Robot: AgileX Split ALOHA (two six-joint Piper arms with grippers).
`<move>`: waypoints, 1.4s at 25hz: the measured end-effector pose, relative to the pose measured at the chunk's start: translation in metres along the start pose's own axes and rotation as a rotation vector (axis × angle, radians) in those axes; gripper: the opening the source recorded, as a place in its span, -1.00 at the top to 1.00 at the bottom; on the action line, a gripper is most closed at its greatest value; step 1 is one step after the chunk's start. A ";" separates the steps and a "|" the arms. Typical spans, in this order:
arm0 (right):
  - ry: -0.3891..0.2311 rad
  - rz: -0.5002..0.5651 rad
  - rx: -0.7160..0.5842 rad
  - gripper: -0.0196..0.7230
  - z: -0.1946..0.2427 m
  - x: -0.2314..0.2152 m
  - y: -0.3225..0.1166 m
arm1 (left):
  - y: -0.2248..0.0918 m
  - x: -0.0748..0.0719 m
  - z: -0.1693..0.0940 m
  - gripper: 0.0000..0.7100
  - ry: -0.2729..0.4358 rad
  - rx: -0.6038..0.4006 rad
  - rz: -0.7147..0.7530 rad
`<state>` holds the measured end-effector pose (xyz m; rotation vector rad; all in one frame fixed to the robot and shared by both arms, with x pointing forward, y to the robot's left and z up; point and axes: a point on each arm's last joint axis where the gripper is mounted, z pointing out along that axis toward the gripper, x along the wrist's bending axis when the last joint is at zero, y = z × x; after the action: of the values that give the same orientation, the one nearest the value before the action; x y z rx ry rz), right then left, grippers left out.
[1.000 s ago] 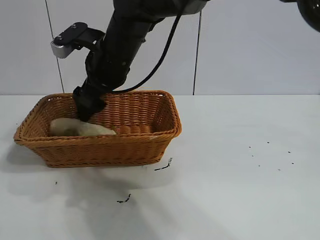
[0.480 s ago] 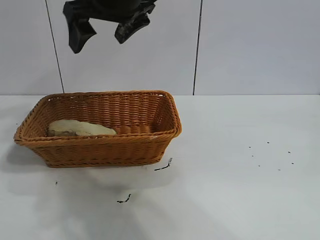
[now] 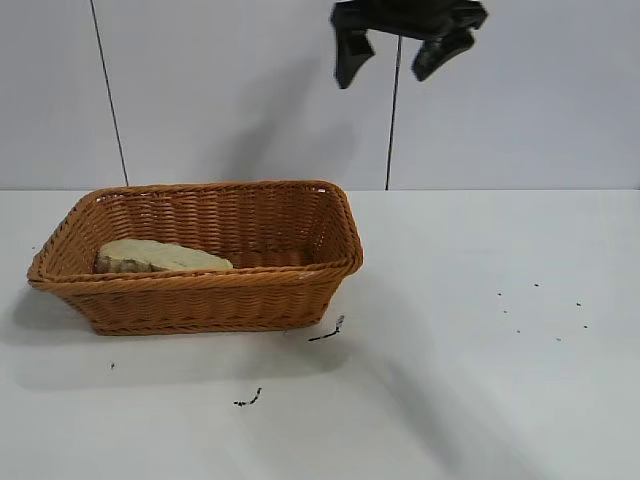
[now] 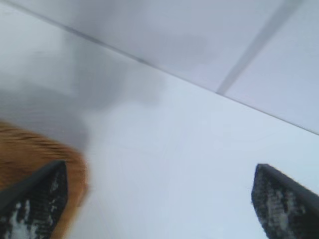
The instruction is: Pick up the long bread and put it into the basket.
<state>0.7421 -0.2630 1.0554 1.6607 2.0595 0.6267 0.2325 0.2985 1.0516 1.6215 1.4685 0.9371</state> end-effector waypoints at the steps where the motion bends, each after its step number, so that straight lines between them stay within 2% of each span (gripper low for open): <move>1: -0.009 0.015 0.013 -0.91 0.000 -0.009 -0.002 | 0.000 0.000 0.000 -0.95 0.000 0.000 0.000; 5: -0.014 0.062 0.071 -0.91 -0.002 -0.031 -0.011 | 0.000 0.000 0.000 -0.95 0.000 0.000 0.000; 10: 0.018 0.071 0.204 -0.91 -0.004 -0.029 -0.024 | 0.000 0.000 0.000 -0.95 0.000 0.000 0.000; 15: 0.024 0.112 0.225 -0.91 -0.011 -0.027 -0.026 | 0.000 0.000 0.000 -0.95 0.000 0.000 0.000; 23: 0.025 0.131 0.239 -0.91 -0.074 -0.017 -0.048 | 0.000 0.000 0.000 -0.95 0.000 0.000 0.000; 30: 0.032 0.127 0.285 -0.91 -0.150 0.003 -0.115 | 0.000 0.000 0.000 -0.95 0.000 0.000 0.000; 35: 0.026 0.111 0.294 -0.91 -0.201 0.021 -0.187 | 0.000 0.000 0.000 -0.95 0.000 0.000 0.000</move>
<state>0.4736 -0.2942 1.1076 1.9488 2.1732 0.3945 0.2325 0.2985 1.0516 1.6215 1.4685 0.9371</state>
